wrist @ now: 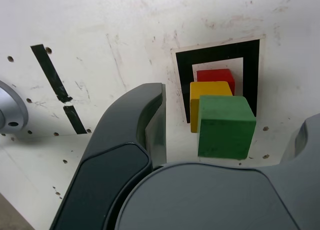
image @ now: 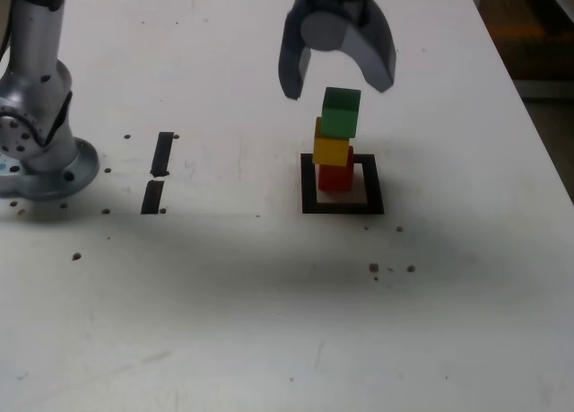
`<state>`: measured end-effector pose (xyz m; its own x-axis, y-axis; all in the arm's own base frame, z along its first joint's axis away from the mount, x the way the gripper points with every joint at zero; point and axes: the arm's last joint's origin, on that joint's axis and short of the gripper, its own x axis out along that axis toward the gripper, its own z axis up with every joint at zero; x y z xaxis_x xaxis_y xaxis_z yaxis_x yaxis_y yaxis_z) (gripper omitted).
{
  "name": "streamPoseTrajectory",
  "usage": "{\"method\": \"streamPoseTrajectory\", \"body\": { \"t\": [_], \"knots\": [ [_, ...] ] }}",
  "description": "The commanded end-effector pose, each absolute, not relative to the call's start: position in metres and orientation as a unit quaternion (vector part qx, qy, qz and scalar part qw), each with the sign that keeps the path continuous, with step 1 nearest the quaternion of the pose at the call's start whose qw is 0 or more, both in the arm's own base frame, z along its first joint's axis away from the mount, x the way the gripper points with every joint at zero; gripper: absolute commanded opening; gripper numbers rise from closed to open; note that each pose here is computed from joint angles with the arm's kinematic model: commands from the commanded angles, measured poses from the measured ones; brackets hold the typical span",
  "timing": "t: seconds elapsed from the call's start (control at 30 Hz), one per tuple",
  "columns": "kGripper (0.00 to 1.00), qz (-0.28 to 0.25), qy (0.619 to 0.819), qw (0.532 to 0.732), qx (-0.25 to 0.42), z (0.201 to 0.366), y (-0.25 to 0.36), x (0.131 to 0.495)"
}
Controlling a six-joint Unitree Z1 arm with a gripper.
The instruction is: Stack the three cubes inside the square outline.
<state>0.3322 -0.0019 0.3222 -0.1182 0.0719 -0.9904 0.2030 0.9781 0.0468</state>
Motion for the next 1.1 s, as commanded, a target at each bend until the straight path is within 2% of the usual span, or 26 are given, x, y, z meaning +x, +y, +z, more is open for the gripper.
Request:
{"method": "streamPoseTrajectory", "body": {
  "t": [0.0,0.2,0.53,0.87,1.07],
  "knots": [
    [0.94,-0.042,0.738,0.667,0.097,0.334,-0.001,0.322],
    [0.94,-0.025,0.734,0.672,0.091,0.348,0.008,0.296],
    [0.98,-0.002,0.753,0.656,0.049,0.344,0.025,0.251],
    [0.98,0.0,0.783,0.621,-0.003,0.318,0.035,0.214],
    [0.98,-0.005,0.788,0.615,-0.013,0.298,0.035,0.208]
  ]
}}
